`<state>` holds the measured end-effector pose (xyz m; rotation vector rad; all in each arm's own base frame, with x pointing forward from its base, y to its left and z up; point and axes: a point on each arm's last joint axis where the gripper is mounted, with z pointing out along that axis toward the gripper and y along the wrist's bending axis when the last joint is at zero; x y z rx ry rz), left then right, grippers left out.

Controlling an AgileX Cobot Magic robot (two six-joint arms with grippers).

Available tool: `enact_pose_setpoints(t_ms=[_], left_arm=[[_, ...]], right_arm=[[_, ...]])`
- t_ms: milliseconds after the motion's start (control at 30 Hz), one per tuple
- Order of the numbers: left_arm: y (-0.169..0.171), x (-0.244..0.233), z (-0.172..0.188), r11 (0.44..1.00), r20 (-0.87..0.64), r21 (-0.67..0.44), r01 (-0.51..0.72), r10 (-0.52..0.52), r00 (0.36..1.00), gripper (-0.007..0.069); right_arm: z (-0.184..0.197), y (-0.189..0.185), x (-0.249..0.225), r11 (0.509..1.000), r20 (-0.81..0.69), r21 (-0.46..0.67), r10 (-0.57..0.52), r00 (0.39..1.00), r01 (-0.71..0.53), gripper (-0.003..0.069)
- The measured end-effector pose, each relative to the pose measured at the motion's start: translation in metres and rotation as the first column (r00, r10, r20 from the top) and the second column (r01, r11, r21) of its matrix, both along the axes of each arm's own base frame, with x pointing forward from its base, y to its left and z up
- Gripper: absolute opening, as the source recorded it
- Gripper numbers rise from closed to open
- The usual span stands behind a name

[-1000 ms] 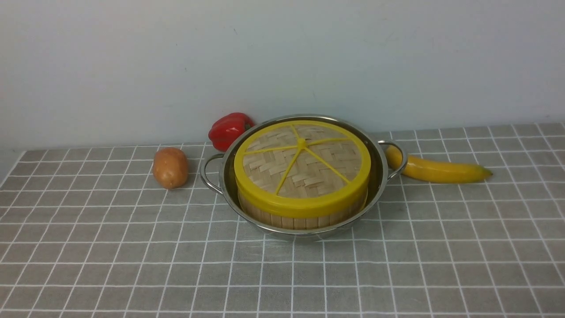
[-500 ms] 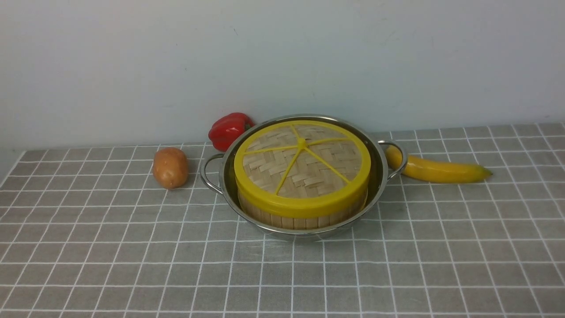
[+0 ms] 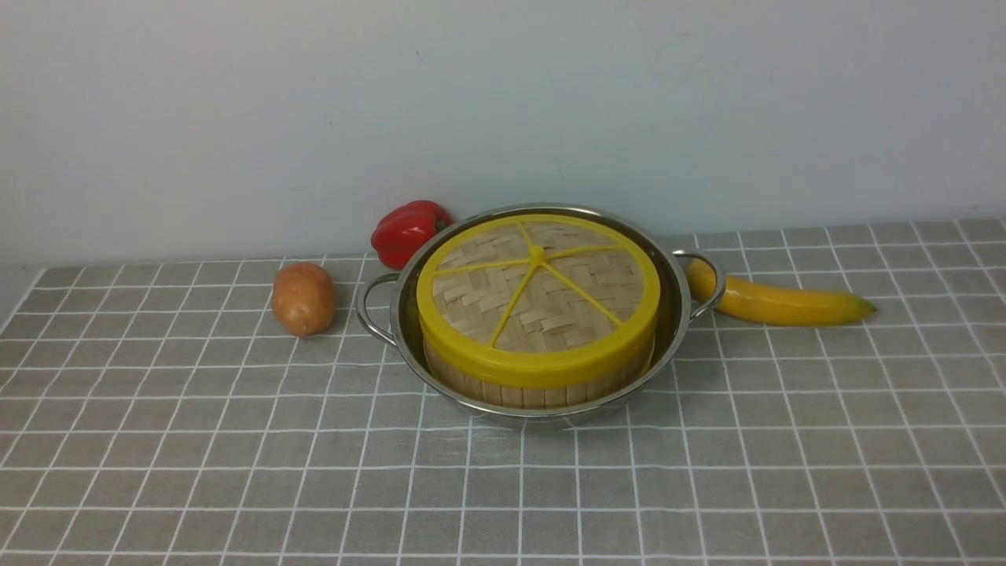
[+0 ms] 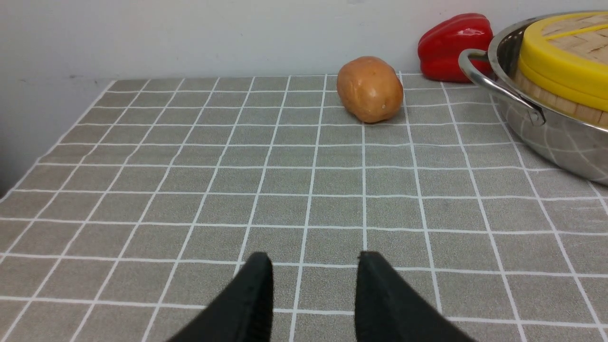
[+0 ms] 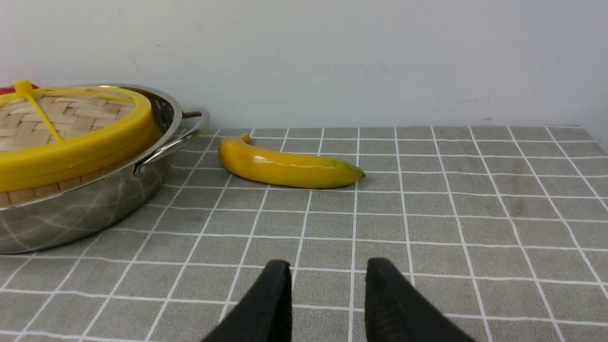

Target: Place the steamer in the pot on the grey tablecloth, and put the lid on the steamer.

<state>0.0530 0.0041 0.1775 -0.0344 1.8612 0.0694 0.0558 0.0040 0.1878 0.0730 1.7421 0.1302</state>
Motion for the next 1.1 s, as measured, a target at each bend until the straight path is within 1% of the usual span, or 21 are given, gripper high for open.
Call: enact_pose_setpoints(t_ms=[367,1100], left_arm=[[0.0,0.0,0.0,1.0,0.0,0.0,0.0,0.0,1.0,0.0243],[0.0,0.0,0.0,1.0,0.0,-0.001,0.0,0.0,1.0,0.0243]], right_arm=[[0.0,-0.0011,0.0001,1.0,0.0,0.0,-0.02,1.0,0.02,0.0243],[0.0,-0.0011,0.0001,1.0,0.0,-0.001,-0.02,1.0,0.02,0.0243]])
